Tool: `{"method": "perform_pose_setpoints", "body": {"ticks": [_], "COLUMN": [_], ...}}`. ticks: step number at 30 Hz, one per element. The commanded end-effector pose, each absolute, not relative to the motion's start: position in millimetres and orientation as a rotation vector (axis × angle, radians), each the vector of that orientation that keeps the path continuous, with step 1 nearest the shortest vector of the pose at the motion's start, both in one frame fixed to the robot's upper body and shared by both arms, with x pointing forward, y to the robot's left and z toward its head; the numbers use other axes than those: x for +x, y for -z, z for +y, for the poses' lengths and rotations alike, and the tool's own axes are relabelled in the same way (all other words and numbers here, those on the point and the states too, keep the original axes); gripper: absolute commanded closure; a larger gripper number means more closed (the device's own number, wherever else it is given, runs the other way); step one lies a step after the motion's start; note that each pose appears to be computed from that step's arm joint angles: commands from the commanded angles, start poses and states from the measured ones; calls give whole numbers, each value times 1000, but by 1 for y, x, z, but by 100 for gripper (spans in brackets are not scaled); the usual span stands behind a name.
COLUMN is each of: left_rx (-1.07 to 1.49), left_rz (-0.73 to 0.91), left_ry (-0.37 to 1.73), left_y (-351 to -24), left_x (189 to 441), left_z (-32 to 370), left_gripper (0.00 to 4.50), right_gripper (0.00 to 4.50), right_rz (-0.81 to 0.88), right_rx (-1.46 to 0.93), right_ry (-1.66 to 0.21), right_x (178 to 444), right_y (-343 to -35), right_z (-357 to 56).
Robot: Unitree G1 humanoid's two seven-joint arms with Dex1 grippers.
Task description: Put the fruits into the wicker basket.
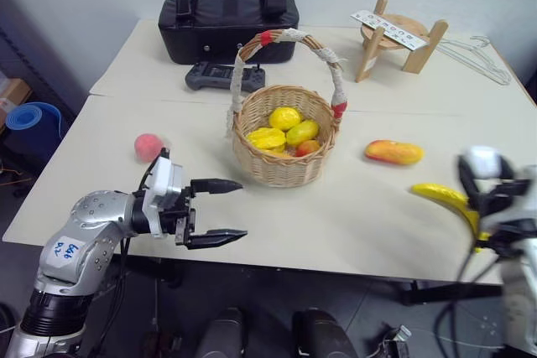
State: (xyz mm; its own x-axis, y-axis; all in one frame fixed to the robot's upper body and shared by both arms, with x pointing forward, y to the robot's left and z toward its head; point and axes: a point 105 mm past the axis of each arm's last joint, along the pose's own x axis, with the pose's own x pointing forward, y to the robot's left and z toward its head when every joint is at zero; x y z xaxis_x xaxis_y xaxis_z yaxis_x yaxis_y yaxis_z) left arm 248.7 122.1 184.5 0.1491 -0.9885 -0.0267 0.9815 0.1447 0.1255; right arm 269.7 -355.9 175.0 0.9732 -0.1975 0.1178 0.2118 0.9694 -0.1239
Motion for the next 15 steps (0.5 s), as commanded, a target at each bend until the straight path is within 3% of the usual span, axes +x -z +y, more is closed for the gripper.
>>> {"method": "perform_pose_setpoints", "body": {"ticks": [1, 4, 11, 15], "left_rx": [141, 141, 170, 198], "left_rz": [-98, -110, -111, -109], "left_ry": [1453, 1428, 1409, 1368], "left_y": [-189, -191, -188, -186], "left_x": [247, 252, 255, 259], "left_z": [111, 109, 112, 118], "left_gripper": [0, 0, 0, 0], "right_gripper": [213, 213, 213, 74], "right_rz": [-15, 24, 129, 106], "right_rx": [-55, -44, -39, -36], "right_ry": [420, 473, 391, 362], "right_x": [276, 292, 307, 304], "right_y": [-167, -166, -141, -144], "right_z": [-418, -449, -462, -464]}}
